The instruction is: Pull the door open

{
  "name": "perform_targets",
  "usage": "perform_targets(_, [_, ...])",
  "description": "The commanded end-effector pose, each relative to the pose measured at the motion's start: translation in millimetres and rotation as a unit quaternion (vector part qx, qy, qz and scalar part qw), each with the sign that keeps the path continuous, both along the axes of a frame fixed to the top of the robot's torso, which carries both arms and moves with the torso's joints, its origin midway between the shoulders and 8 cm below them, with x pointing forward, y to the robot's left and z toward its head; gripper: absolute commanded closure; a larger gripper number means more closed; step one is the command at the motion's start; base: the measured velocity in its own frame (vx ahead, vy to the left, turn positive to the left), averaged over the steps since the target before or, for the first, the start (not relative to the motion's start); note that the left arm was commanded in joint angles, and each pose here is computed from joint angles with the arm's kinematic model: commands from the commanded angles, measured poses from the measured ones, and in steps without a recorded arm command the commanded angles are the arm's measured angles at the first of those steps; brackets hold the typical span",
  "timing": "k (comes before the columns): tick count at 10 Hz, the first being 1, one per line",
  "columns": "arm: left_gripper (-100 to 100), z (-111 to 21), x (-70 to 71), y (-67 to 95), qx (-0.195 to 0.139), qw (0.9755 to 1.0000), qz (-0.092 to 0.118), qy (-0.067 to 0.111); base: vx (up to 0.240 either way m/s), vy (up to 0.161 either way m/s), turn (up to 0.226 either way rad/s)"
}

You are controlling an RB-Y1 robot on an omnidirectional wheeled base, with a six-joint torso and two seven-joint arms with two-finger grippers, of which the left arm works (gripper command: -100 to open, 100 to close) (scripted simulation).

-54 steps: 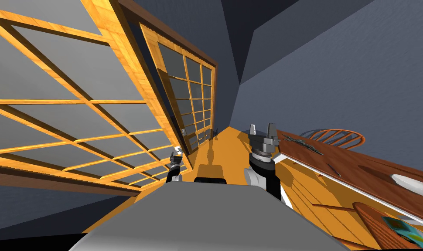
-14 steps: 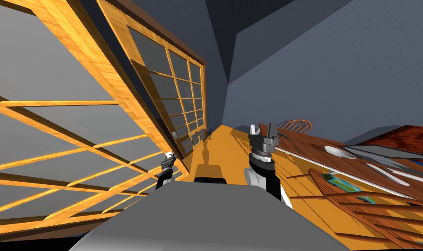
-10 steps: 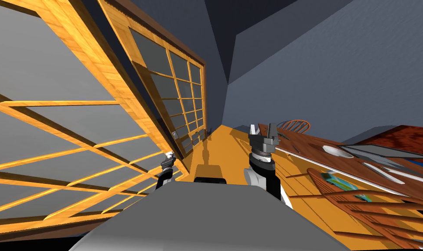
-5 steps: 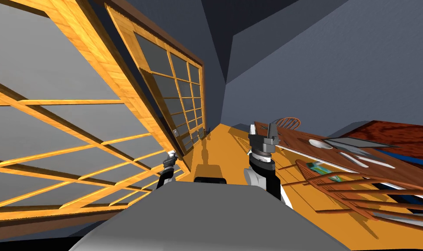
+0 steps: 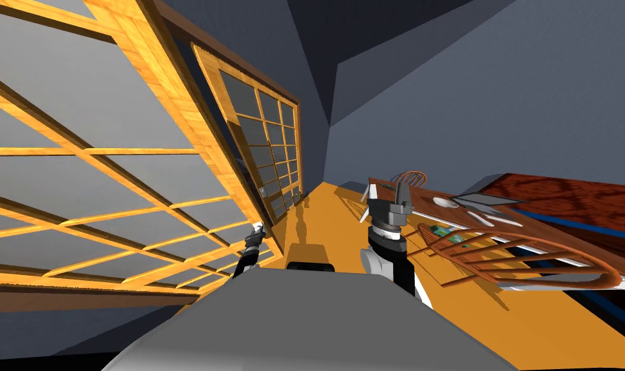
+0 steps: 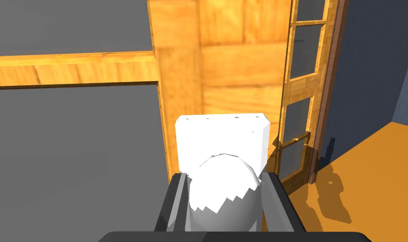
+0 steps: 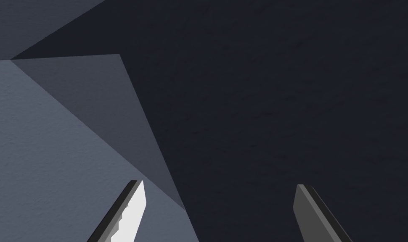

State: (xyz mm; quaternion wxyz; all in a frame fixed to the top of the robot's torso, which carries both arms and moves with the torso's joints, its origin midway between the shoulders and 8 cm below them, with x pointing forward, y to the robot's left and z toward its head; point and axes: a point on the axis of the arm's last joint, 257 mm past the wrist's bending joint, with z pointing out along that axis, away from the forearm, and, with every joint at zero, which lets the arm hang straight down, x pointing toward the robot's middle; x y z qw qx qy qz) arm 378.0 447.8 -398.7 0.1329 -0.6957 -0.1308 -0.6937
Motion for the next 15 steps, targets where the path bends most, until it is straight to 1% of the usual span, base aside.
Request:
perform_targets(1, [100,0.0,0.0,0.0,0.000,1.0000,0.000,0.000,-0.096,0.004,-0.017])
perform_targets(2, [100,-2.0,-1.8,-7.0,-0.001,0.9999,-0.014,0.002,-0.152,0.014,-0.074])
perform_targets(5, [100,-0.5,-3.2,-15.5,0.000,0.9993,-0.037,0.000,-0.220,0.018,-0.084])
perform_targets(8, [100,0.4,-5.4,-25.1,-0.001,0.9981,-0.061,-0.001,-0.196,0.018,-0.069])
perform_targets(10, [100,0.7,-7.1,-30.8,-0.001,0.9972,-0.075,-0.002,-0.175,0.006,-0.055])
perform_targets(11, [100,-0.4,-6.7,-28.8,-0.001,0.9975,-0.071,0.000,-0.072,-0.004,-0.014])
perform_targets(12, [100,-1.4,-12.2,-32.1,-0.001,0.9965,-0.083,0.001,-0.160,0.026,-0.101])
perform_targets(13, [100,-1.2,-13.4,-32.6,-0.001,0.9963,-0.086,0.000,-0.199,0.024,-0.106])
perform_targets(15, [100,-0.3,-20.4,-35.8,0.000,0.9946,-0.103,-0.001,-0.215,0.024,-0.096])
